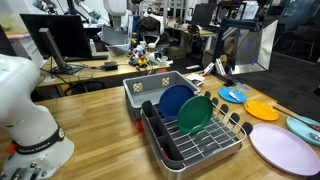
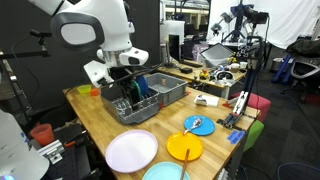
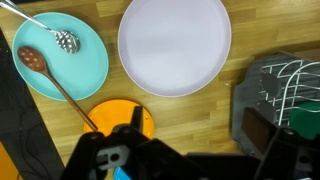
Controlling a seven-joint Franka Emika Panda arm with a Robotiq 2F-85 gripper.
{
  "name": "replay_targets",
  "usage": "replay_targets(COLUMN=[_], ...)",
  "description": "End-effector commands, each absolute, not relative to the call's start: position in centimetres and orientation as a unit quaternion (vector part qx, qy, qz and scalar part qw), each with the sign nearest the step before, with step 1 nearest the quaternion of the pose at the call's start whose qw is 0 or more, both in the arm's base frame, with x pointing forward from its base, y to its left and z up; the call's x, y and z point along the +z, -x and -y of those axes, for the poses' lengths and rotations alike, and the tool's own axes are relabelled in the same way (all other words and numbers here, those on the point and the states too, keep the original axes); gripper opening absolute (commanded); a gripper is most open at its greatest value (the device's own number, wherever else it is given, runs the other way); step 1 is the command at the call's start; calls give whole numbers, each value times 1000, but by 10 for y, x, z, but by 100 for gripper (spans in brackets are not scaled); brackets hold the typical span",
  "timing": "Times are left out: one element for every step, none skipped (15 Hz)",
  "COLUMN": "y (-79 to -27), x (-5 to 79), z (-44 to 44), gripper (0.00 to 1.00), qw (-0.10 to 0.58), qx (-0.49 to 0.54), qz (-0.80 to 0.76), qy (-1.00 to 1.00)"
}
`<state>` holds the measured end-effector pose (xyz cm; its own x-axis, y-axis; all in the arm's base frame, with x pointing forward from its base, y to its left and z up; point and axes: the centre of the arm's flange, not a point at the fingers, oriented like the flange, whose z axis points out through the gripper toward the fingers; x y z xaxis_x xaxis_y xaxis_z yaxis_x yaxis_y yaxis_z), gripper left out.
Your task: Remove the green plate from the dish rack and put it on the table
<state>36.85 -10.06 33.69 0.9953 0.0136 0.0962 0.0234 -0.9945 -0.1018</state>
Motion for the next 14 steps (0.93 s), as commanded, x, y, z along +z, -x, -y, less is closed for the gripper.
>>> replay_targets(y=[-381, -383, -385, -387, -389, -391, -393, -394, -395, -395, -395, -394, -394, -395], x=[322, 317, 312, 308, 305, 303, 302, 304, 305, 307, 310, 313, 315, 313], z=[89, 80, 72, 61, 51, 39, 29, 15, 5, -6, -14, -21, -24, -25], gripper=[100, 100, 100, 100, 100, 100, 100, 100, 100, 100, 100, 100, 100, 100], qw=[39, 38, 36, 30, 24, 12, 0, -13, -25, -31, -36, -39, -35, -31], qx=[-40, -36, -31, -29, -27, -30, -34, -39, -41, -48, -53, -58, -66, -52], qz=[16, 28, 41, 57, 73, 93, 110, 138, 160, 185, 208, 227, 238, 212], qy=[998, 998, 998, 997, 997, 995, 993, 990, 986, 981, 976, 971, 968, 975])
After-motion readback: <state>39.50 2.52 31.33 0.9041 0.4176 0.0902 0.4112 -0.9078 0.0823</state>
